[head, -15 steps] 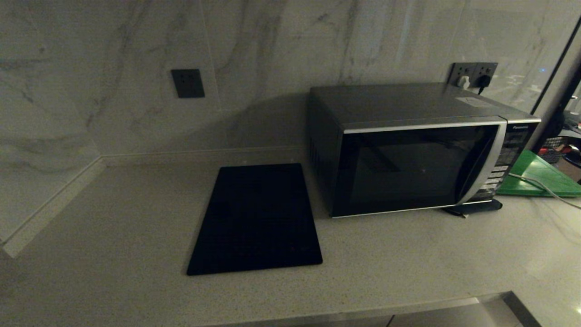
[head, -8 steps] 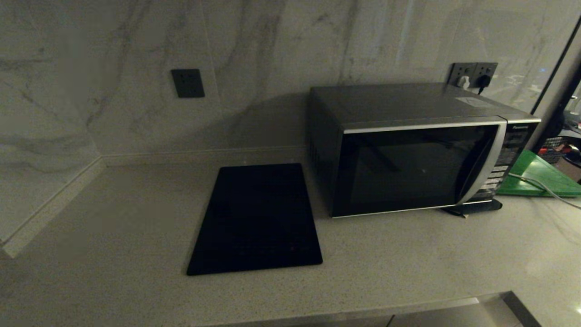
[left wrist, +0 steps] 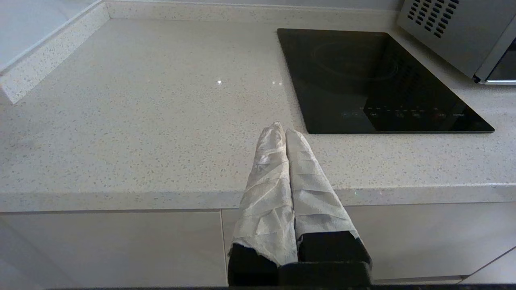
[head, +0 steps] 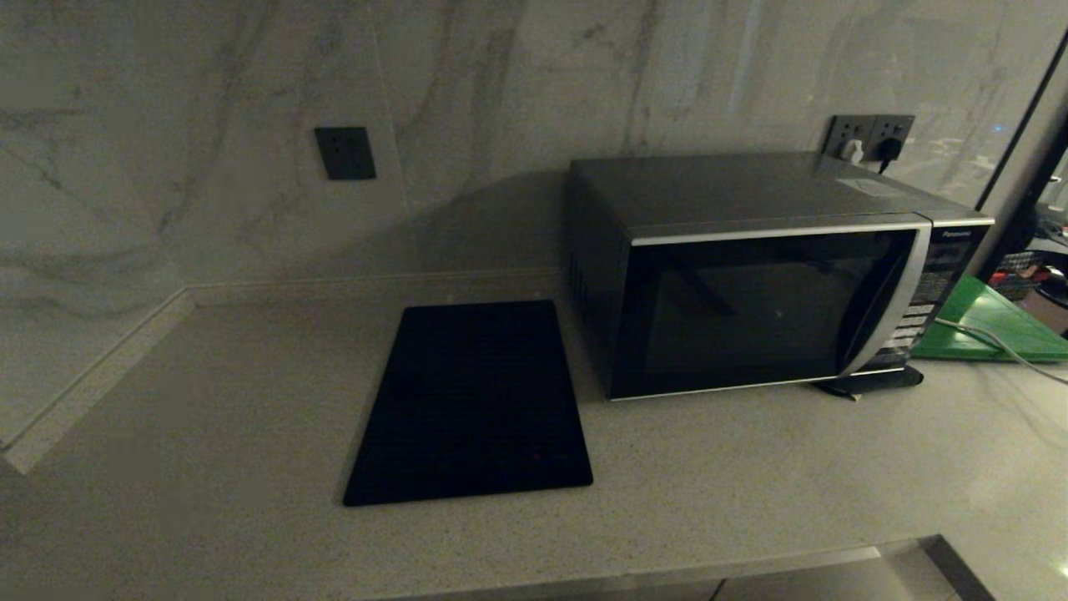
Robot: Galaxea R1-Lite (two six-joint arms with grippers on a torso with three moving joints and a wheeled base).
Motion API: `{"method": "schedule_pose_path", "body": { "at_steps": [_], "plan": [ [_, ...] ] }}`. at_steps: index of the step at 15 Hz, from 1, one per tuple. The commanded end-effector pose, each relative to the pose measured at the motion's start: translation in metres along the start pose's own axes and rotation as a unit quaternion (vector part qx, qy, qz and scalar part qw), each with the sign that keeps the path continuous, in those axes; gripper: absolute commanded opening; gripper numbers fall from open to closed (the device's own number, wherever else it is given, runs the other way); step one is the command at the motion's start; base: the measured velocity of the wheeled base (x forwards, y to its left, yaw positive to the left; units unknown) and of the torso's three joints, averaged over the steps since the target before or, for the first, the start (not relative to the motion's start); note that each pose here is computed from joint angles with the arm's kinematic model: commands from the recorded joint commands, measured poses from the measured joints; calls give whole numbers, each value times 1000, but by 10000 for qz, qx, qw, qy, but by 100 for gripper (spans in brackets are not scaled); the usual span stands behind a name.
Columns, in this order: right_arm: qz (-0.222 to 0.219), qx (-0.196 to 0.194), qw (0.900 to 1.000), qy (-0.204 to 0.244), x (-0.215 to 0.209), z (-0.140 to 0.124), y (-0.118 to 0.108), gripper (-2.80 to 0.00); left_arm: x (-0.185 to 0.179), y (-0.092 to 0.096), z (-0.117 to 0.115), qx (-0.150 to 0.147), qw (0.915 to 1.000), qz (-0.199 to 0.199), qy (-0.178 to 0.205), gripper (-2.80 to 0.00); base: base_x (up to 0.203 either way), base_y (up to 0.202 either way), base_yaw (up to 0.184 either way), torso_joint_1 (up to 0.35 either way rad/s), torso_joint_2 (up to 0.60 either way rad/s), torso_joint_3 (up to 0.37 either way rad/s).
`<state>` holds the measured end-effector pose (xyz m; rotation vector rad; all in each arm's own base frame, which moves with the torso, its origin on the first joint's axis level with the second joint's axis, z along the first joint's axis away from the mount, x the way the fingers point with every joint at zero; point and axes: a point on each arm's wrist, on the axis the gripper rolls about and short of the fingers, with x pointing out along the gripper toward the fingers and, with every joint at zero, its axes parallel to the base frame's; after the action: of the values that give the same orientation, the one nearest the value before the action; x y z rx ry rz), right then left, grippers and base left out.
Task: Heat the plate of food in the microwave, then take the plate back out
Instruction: Open the microwave oven
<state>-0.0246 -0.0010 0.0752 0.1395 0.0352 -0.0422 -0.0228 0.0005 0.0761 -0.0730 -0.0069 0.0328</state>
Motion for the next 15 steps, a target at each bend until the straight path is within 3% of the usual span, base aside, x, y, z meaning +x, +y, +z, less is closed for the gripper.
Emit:
{"method": "schedule_pose_path", "body": {
  "at_steps": [1, 15],
  "plan": [
    [-3, 3, 10000, 9, 0, 0, 0, -280, 0, 0, 0, -3, 10000, 4, 5, -280, 0, 0, 0, 0, 0, 0],
    [-3, 3, 10000, 9, 0, 0, 0, -280, 0, 0, 0, -3, 10000, 4, 5, -280, 0, 0, 0, 0, 0, 0]
  ]
}}
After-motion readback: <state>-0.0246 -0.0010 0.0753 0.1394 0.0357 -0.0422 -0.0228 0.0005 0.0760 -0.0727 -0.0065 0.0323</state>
